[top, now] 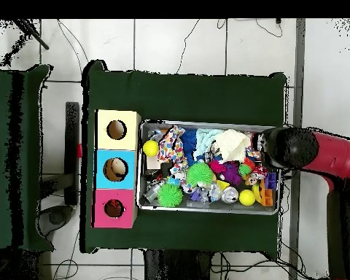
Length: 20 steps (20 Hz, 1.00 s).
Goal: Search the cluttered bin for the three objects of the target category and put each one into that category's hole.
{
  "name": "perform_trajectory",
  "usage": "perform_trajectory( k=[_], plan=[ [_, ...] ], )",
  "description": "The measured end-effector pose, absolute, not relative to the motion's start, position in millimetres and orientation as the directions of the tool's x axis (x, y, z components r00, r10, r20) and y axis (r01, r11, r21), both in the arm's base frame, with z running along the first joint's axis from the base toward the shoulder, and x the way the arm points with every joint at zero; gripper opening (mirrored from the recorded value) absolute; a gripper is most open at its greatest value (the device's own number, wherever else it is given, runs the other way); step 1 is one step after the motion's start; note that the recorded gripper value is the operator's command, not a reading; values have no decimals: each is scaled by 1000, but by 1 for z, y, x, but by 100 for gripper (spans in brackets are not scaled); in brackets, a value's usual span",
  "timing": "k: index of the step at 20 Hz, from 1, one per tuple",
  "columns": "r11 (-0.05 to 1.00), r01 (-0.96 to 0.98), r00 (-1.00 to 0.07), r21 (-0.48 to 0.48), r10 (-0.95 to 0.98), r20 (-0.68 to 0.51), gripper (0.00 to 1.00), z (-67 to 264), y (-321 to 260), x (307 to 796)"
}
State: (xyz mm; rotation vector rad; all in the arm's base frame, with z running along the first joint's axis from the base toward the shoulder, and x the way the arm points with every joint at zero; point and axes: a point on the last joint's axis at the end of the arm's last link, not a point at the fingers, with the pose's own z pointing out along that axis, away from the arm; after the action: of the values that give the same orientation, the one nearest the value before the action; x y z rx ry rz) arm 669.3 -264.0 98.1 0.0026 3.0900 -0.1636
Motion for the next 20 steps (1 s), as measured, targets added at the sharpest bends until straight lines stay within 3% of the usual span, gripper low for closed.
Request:
perform_trajectory(
  k=[20],
  plan=[
    [999,43,-993,-32,46,108,100,56,-269,572]
  ],
)
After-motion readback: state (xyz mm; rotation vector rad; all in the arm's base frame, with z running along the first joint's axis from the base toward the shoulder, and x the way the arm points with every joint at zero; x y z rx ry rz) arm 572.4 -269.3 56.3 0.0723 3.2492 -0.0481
